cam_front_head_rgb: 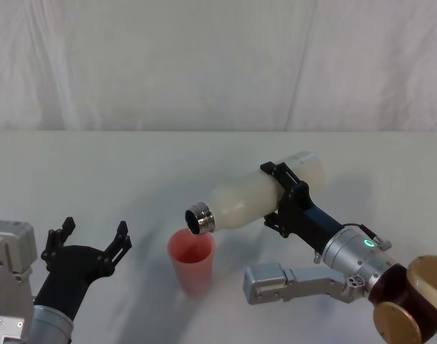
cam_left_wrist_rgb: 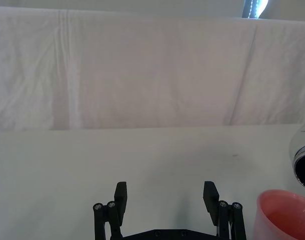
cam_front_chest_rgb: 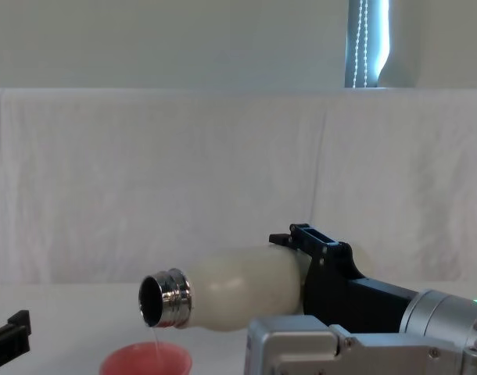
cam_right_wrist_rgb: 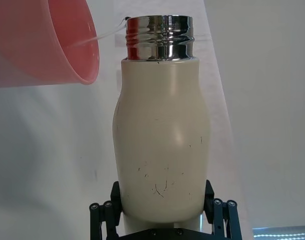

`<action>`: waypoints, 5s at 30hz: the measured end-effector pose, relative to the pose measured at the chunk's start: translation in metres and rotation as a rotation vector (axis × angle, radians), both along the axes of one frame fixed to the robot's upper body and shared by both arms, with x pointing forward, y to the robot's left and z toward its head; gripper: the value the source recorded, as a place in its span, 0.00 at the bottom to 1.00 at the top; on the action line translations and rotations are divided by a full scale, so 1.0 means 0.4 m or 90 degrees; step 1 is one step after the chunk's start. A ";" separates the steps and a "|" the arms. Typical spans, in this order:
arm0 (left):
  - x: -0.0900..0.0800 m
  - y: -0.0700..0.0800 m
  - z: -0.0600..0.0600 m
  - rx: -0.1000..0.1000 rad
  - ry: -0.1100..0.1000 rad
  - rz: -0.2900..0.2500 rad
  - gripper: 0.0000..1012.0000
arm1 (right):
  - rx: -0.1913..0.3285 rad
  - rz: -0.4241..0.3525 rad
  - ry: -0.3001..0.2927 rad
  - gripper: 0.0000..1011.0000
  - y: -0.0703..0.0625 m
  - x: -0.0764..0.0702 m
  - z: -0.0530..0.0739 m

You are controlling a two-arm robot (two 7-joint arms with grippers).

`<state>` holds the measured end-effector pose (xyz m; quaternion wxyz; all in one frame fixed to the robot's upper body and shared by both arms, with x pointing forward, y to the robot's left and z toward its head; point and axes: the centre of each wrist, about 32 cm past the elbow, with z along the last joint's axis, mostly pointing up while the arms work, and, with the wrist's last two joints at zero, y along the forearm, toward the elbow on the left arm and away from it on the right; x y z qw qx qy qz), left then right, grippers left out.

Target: Grasp the thermos with one hand and pour water into the cup lid.

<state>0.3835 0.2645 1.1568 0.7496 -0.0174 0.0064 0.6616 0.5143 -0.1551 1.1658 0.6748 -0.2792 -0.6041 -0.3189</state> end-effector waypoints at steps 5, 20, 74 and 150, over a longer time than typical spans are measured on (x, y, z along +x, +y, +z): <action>0.000 0.000 0.000 0.000 0.000 0.000 0.99 | 0.000 0.001 -0.001 0.94 0.000 0.000 0.001; 0.000 0.000 0.000 0.000 0.000 0.000 0.99 | -0.002 0.002 -0.004 0.94 -0.001 0.003 0.004; 0.000 0.000 0.000 0.000 0.000 0.000 0.99 | 0.028 0.009 0.019 0.94 0.007 -0.005 -0.002; 0.000 0.000 0.000 0.000 0.000 0.000 0.99 | 0.695 0.002 0.447 0.94 -0.110 0.024 0.017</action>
